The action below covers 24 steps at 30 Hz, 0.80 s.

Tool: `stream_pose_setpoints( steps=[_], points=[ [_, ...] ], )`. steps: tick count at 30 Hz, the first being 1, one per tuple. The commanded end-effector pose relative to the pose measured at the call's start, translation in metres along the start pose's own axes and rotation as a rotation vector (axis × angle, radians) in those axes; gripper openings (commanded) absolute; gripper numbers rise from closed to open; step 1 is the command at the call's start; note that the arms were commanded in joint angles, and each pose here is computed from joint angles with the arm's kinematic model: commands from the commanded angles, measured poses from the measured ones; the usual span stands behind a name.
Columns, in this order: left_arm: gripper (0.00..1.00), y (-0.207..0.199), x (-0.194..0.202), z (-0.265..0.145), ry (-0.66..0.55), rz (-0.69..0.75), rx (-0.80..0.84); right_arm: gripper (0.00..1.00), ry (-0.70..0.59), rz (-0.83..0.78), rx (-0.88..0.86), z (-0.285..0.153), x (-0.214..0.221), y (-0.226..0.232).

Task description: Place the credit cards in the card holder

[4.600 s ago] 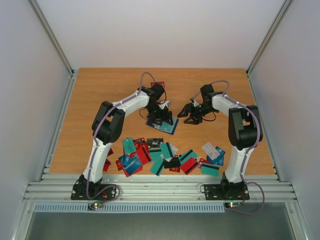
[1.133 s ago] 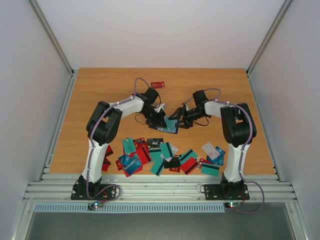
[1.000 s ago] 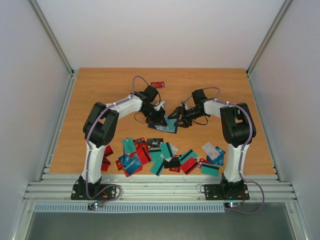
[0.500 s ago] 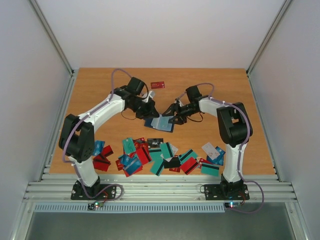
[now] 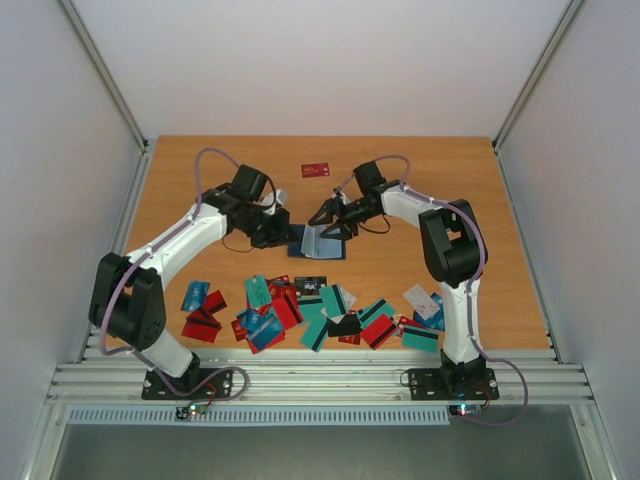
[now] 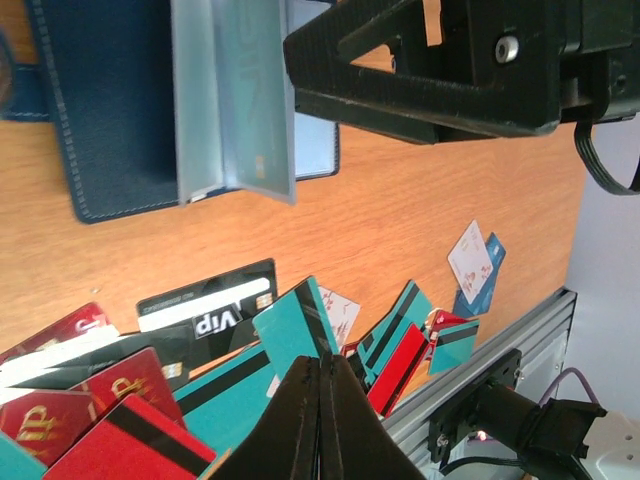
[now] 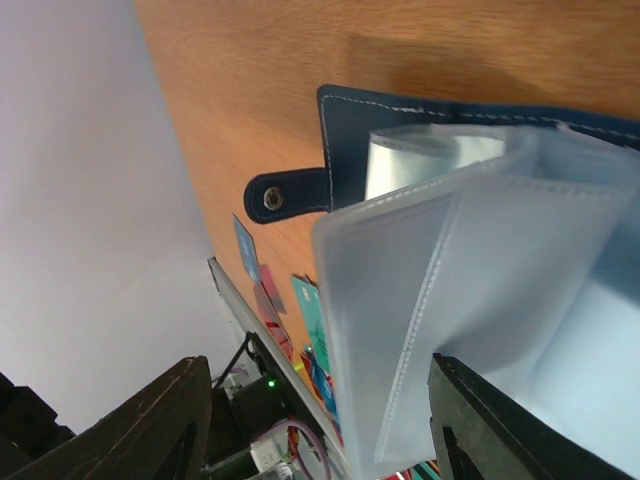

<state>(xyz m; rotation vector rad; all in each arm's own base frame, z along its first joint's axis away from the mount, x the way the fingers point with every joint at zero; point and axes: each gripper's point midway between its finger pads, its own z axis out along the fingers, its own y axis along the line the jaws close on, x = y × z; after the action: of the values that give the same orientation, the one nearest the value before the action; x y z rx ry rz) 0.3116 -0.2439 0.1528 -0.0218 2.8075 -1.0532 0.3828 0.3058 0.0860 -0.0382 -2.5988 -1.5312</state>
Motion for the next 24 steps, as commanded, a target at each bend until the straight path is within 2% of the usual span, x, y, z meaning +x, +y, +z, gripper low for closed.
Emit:
stream_pose_setpoints(
  steps=[1,11,18,24],
  points=[
    [0.03,0.012,0.003,-0.016,-0.054,-0.030,-0.027,0.61,0.049,0.000,-0.004,0.017,0.002,0.009],
    [0.03,0.036,0.022,-0.030,-0.082,-0.060,-0.081,0.61,0.078,-0.023,-0.008,0.034,0.001,0.018],
    [0.03,0.048,0.023,-0.025,-0.075,-0.008,-0.128,0.62,0.056,-0.062,0.057,0.021,0.010,0.016],
    [0.03,0.038,0.003,-0.007,-0.061,0.062,-0.078,0.62,0.005,-0.095,0.141,-0.003,0.023,0.012]
  ],
)
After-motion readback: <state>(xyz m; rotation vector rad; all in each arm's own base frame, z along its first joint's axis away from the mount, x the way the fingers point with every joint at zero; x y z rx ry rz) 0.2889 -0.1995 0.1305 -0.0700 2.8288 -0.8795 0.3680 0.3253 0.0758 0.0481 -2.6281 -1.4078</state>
